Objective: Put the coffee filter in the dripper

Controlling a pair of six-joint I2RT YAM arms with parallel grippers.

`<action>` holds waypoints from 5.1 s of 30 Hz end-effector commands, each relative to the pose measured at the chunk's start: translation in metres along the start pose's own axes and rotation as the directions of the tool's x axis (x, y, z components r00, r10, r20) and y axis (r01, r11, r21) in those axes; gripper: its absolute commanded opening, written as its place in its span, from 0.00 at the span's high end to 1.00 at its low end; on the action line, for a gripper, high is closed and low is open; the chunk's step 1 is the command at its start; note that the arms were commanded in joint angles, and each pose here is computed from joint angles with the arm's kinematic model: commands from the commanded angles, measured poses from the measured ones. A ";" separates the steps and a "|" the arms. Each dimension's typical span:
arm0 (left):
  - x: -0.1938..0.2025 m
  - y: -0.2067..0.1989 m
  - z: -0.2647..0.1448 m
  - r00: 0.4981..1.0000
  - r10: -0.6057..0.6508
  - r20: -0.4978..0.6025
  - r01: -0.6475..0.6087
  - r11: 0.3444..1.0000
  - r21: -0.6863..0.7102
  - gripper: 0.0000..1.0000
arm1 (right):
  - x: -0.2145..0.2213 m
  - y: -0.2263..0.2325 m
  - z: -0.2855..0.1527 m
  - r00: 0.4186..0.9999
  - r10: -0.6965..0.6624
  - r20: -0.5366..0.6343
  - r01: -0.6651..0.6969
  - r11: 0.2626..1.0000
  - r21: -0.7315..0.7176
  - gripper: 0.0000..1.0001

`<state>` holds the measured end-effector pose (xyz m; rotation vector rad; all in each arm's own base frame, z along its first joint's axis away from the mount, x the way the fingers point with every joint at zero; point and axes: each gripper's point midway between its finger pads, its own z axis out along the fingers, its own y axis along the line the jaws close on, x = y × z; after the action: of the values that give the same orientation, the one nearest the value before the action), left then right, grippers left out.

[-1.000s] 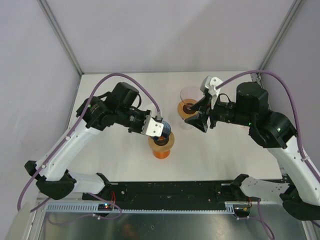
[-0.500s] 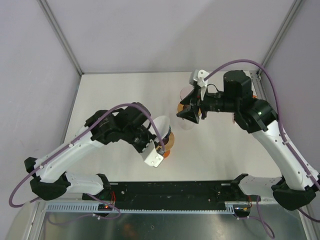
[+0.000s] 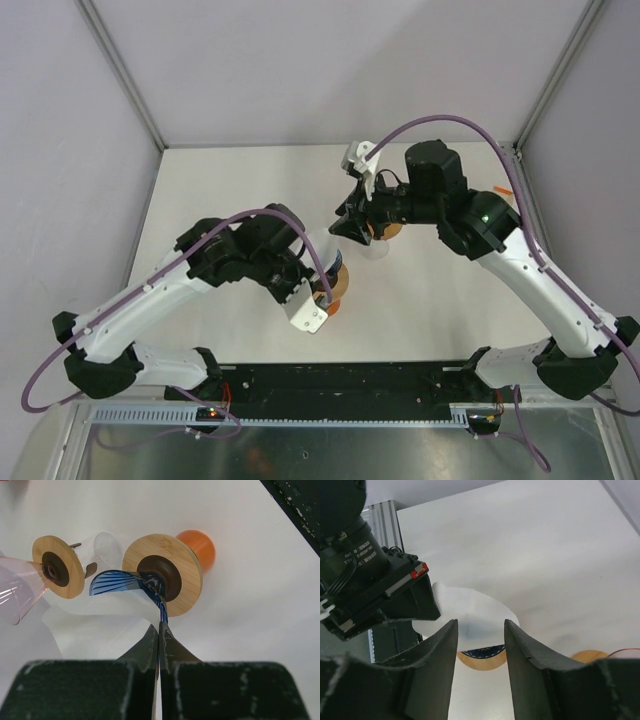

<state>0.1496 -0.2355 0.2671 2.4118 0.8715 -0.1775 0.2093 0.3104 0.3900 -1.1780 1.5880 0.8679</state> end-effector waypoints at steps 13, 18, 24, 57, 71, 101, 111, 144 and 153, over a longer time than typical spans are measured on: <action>0.012 0.009 0.018 0.999 -0.042 0.000 0.042 0.999 0.027 1.00 | 0.046 0.003 0.048 0.982 0.082 -0.171 -0.086 0.996 -0.014 0.79; 0.016 0.012 0.019 0.998 -0.058 -0.020 0.059 0.998 0.011 0.94 | 0.072 0.000 0.060 0.958 0.112 -0.264 -0.115 0.993 0.004 0.84; 0.016 0.012 0.017 0.997 -0.073 -0.018 0.073 0.997 0.001 0.78 | 0.100 -0.004 0.068 0.921 0.143 -0.361 -0.144 0.989 0.024 0.88; 0.026 0.048 -0.063 0.374 -0.865 0.334 0.927 0.354 -0.120 0.33 | 0.099 -0.018 0.072 0.899 0.179 -0.401 -0.132 0.981 0.142 0.93; 0.045 0.053 -0.010 0.235 -0.908 0.348 0.969 0.247 -0.009 0.38 | 0.100 -0.013 0.082 0.903 0.219 -0.369 -0.184 0.974 0.130 0.94; 0.077 0.055 -0.003 0.351 -0.878 0.326 0.916 0.251 -0.312 1.00 | 0.118 -0.016 0.072 0.894 0.211 -0.396 -0.147 0.972 0.186 0.95; 0.052 0.046 0.006 0.356 -0.864 0.356 0.933 0.311 -0.179 0.85 | 0.117 -0.007 0.074 0.902 0.195 -0.385 -0.152 0.979 0.139 0.96; 0.128 0.051 -0.141 0.337 -0.805 0.489 0.760 -0.074 -0.646 0.12 | 0.130 0.005 0.093 0.795 0.101 -0.599 -0.034 0.992 0.123 1.00; 0.128 0.053 -0.140 0.343 -0.805 0.485 0.762 -0.063 -0.644 0.12 | 0.126 0.009 0.084 0.758 0.083 -0.647 0.021 0.988 0.151 1.00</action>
<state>0.2690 -0.1215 0.3539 0.7592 1.8759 -0.0897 0.2199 0.3574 0.2241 -1.4199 2.2331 0.3756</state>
